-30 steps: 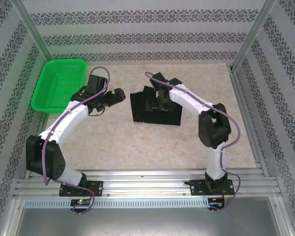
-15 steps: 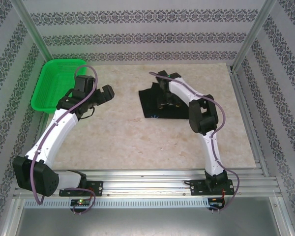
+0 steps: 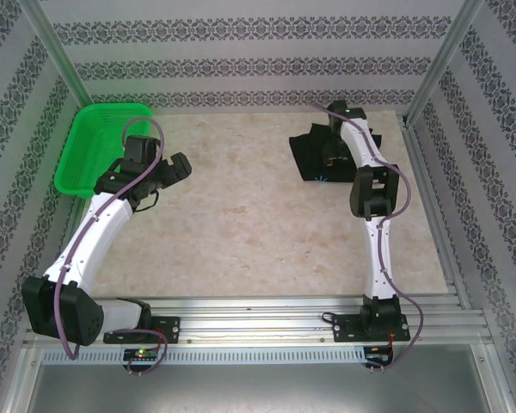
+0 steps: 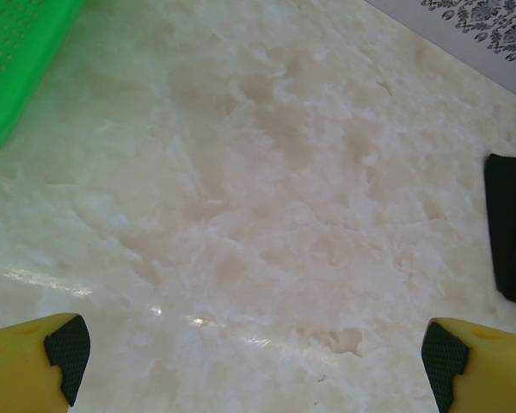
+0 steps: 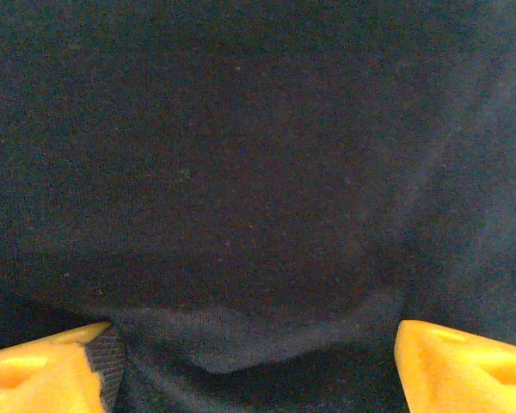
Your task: Fold and stack the t-shirts
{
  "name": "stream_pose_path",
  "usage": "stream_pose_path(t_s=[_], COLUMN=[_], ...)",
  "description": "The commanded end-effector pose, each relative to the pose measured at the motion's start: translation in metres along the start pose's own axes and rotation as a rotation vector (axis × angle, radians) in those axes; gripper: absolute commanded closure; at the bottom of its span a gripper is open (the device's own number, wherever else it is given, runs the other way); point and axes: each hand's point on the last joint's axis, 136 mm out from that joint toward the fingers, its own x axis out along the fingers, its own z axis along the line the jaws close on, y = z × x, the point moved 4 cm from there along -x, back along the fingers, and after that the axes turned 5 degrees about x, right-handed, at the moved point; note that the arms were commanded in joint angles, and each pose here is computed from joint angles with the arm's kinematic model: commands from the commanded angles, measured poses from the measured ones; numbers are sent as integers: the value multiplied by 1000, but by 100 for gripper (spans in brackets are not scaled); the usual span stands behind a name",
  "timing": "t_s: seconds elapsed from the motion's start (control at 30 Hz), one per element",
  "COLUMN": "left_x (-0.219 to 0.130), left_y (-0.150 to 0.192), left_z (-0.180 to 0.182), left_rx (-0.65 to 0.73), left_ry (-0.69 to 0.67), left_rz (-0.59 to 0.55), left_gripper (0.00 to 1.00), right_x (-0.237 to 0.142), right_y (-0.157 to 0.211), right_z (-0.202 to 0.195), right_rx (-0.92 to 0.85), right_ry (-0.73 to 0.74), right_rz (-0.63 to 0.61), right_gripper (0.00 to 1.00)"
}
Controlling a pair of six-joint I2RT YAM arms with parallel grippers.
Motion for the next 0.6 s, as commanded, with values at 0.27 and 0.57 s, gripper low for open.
stream_pose_path(t_s=[0.27,0.57], left_x=[-15,-21], left_y=[-5,-2], left_z=[-5,0], left_rx=[25,9], left_ry=[44,49], left_rz=[5,-28], left_gripper=[0,0], right_x=[-152,-132], right_y=[-35,45], right_z=[-14,48], right_rx=[106,236], right_ry=[-224,-427], right_rz=[-347,-162], right_gripper=[16,17])
